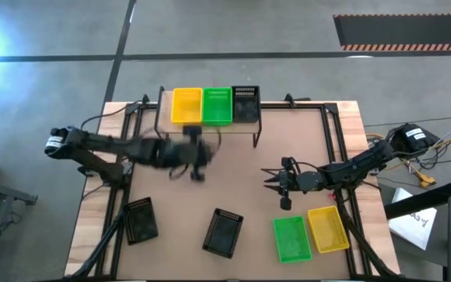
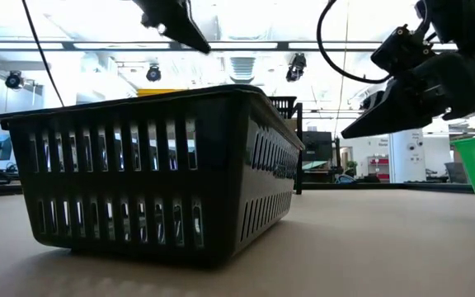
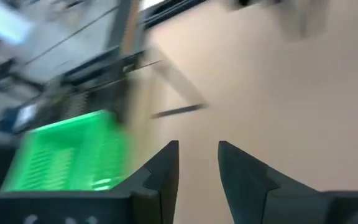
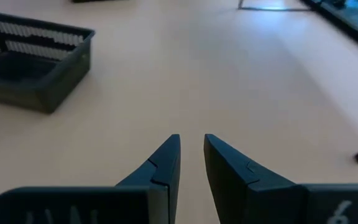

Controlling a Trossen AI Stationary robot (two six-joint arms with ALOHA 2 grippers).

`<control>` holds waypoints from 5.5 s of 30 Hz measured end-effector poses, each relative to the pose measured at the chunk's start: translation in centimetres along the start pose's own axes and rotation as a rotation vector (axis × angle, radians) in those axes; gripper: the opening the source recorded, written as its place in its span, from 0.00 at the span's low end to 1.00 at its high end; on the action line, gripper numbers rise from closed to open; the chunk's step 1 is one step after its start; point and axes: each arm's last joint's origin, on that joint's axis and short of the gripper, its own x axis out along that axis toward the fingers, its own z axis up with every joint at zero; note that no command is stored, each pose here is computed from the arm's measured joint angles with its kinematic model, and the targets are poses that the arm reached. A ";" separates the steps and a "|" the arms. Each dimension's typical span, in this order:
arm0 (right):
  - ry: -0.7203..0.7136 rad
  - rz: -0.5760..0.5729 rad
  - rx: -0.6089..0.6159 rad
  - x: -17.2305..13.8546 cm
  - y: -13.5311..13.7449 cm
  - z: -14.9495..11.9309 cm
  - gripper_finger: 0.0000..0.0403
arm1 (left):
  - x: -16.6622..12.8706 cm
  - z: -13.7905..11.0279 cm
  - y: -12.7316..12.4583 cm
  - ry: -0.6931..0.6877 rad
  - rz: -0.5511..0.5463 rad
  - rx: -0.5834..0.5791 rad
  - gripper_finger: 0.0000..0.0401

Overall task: Stack baskets on shelf by color
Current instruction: Stack the right black basket on the other black basket on the shelf

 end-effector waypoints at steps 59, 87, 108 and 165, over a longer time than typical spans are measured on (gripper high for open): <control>0.289 0.717 -1.000 13.5 11.3 13.1 0.41 | -4.4 -5.5 -16.9 -0.224 -0.180 -0.474 0.17; 0.046 0.755 -1.274 16.6 12.3 11.7 0.43 | -4.8 -6.9 -17.6 -0.223 -0.022 -0.424 0.17; 0.447 0.633 -0.830 11.7 8.9 11.9 0.02 | -4.1 -9.1 -17.7 -0.207 0.033 -0.503 0.17; 0.486 -0.085 -0.099 1.4 -20.8 24.4 0.39 | -0.1 -8.8 -17.8 -0.225 0.191 -0.601 0.17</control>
